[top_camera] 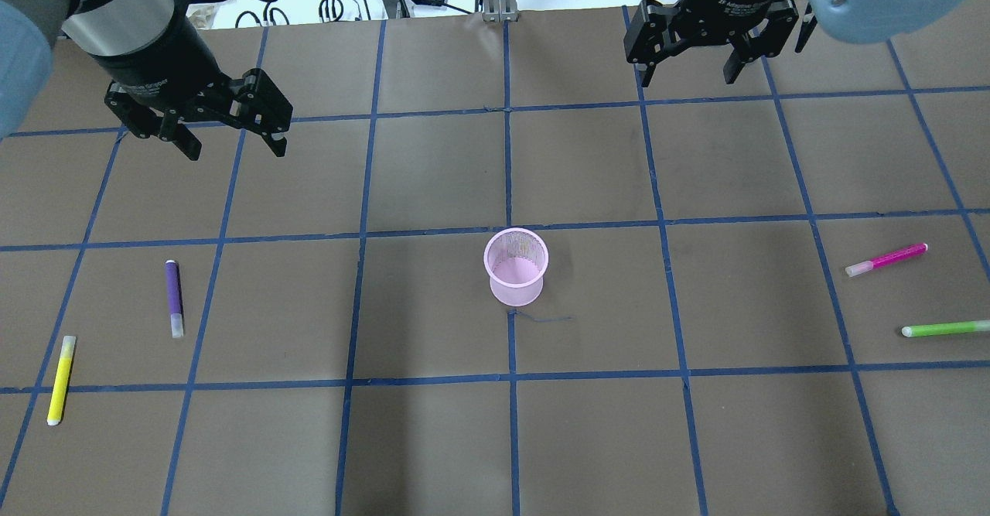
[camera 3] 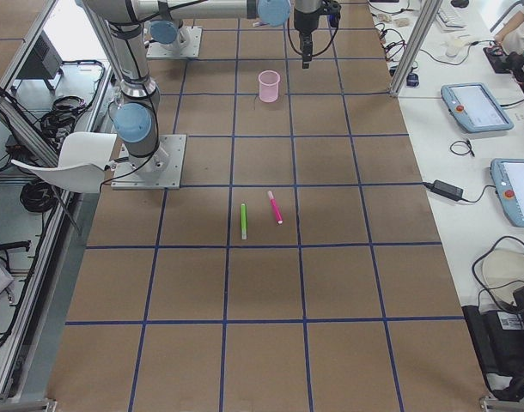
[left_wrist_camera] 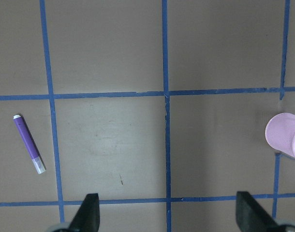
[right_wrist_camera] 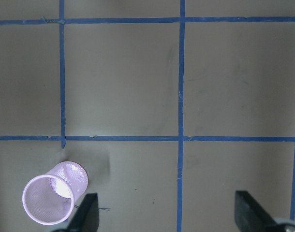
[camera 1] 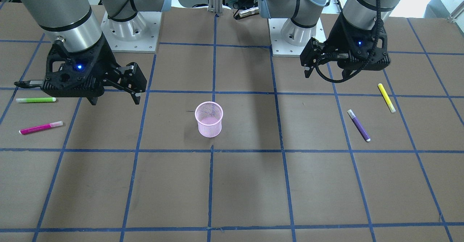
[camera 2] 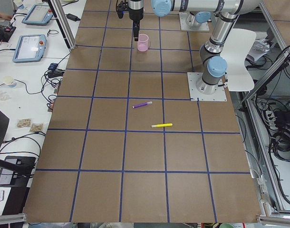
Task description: Insert purple and pink pens into pink cup
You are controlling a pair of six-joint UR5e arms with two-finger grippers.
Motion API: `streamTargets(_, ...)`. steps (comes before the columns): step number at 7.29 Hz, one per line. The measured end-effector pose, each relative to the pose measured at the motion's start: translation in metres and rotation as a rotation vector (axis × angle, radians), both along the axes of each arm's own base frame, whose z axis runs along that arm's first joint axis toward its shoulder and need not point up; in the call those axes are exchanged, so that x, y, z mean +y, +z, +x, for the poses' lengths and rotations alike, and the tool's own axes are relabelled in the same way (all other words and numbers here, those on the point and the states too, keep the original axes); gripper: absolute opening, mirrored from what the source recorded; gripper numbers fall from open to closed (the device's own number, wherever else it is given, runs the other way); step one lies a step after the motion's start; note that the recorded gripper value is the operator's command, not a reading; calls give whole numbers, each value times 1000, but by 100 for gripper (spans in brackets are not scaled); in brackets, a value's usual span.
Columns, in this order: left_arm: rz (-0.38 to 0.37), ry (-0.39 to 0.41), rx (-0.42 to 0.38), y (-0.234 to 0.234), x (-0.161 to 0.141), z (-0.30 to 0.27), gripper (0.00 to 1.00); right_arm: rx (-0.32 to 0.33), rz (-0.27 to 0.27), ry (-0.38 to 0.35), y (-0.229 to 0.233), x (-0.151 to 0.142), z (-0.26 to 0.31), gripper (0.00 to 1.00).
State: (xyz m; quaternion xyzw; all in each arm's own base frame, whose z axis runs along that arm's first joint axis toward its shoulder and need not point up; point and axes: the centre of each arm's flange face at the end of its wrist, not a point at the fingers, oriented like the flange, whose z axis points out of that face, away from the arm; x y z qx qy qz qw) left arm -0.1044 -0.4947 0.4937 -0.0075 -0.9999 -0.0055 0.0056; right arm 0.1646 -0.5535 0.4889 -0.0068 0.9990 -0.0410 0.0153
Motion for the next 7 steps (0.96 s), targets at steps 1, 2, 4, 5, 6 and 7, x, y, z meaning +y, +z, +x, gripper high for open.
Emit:
streamTargets(1, 4, 0, 0, 1, 1, 0, 100, 0, 0, 0, 0, 0, 0, 100)
streamTargets(2, 6, 0, 0, 2, 3, 0, 100, 0, 0, -2, 0, -1, -1, 100)
streamTargets(4, 3, 4, 3, 2, 2, 1, 100, 1, 18, -5, 2, 2, -3, 100)
streamTargets(5, 1, 6, 4, 1, 0, 2, 100, 3, 49, -6, 3, 6, -4, 100)
streamTargets(6, -4, 10, 4, -1, -3, 5, 100, 5, 69, -7, 7, 8, -6, 100)
streamTargets(7, -14, 27, 3, -4, -10, 14, 100, 9, 76, 28, 10, 8, -8, 100)
